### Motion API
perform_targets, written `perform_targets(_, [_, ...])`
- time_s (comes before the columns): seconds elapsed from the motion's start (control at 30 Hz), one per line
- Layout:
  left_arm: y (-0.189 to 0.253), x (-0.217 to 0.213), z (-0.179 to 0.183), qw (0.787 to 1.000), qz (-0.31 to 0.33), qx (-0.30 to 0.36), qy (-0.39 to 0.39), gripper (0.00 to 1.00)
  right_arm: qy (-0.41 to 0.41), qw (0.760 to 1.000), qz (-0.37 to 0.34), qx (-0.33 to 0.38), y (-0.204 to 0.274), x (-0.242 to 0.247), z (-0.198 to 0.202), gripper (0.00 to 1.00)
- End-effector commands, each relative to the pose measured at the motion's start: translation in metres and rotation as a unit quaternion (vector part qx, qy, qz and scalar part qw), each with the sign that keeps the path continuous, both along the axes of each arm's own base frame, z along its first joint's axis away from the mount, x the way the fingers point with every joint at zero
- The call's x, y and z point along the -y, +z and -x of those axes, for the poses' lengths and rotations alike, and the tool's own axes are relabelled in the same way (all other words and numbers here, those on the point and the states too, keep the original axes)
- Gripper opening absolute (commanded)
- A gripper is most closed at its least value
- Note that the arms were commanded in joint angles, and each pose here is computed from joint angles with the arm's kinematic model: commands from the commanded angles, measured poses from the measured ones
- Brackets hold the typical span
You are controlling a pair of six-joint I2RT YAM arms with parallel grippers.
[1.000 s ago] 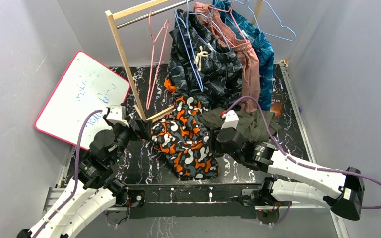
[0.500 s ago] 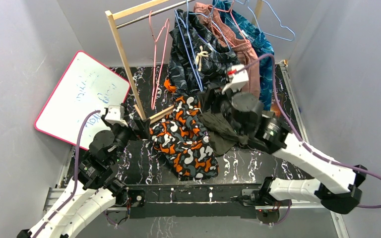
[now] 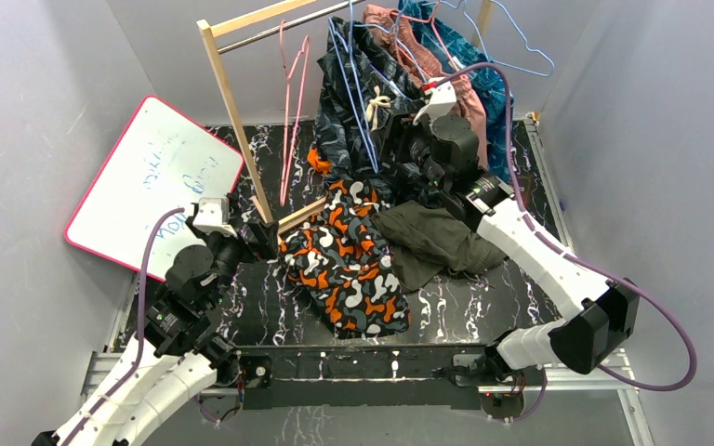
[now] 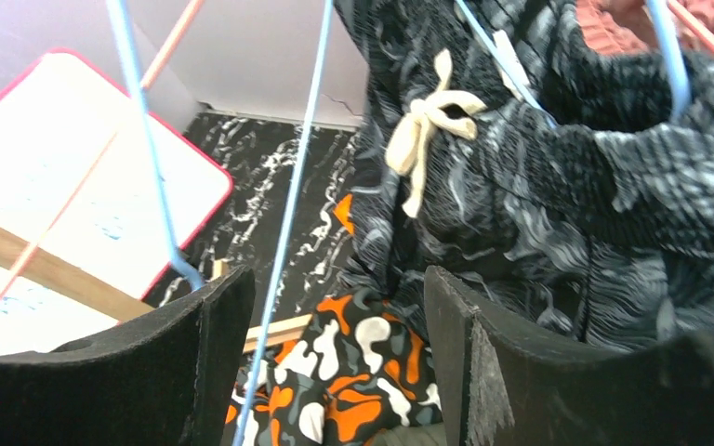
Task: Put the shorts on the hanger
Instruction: Adjust the shorts at the center of the board.
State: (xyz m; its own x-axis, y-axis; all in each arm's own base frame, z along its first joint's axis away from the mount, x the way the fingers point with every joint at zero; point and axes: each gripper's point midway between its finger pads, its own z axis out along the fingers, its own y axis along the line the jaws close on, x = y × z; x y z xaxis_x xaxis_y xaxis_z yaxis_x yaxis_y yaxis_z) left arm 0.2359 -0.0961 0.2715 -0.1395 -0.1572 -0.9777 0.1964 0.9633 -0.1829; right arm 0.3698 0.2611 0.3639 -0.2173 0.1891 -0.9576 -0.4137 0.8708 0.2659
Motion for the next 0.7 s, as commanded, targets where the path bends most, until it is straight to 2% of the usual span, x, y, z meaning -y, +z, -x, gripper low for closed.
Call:
perform_targets(0.0, [0.003, 0.001, 0.001, 1.000, 0.010, 0.004, -0.001, 0.98, 0.033, 0.994, -0.066, 0.078, 0.059, -0.005, 0.012, 0.76])
perform_targets(0.13, [0.004, 0.000, 0.003, 1.000, 0.014, 0.005, -0.001, 0.98, 0.008, 0.993, -0.069, 0.091, 0.075, 0.010, 0.015, 0.77])
perform_targets(0.2, [0.005, 0.000, 0.003, 1.000, 0.015, 0.007, -0.001, 0.98, 0.040, 0.992, -0.073, 0.095, 0.092, 0.000, 0.022, 0.76])
perform_targets(0.27, [0.005, -0.004, 0.004, 1.000, 0.014, 0.007, 0.006, 0.98, 0.080, 0.991, -0.074, 0.081, 0.082, -0.002, 0.048, 0.74])
perform_targets(0.33, [0.001, -0.014, 0.007, 0.998, 0.042, -0.010, 0.039, 0.98, 0.080, 0.994, -0.072, 0.013, 0.024, 0.022, 0.087, 0.74])
perform_targets(0.37, [-0.022, -0.015, 0.017, 0.993, 0.080, -0.070, 0.052, 0.98, 0.101, 0.991, -0.071, -0.054, -0.013, 0.033, 0.121, 0.73])
perform_targets(0.43, [-0.067, -0.002, 0.042, 0.974, 0.131, -0.183, 0.042, 0.98, 0.120, 0.977, -0.046, -0.168, -0.091, 0.044, 0.160, 0.71])
perform_targets(0.5, [-0.085, 0.003, 0.054, 0.960, 0.154, -0.229, 0.040, 0.98, 0.136, 0.970, -0.049, -0.197, -0.120, 0.041, 0.173, 0.71])
perform_targets(0.67, [-0.096, 0.020, 0.056, 0.946, 0.188, -0.263, 0.023, 0.98, 0.178, 0.957, -0.057, -0.222, -0.148, 0.000, 0.174, 0.74])
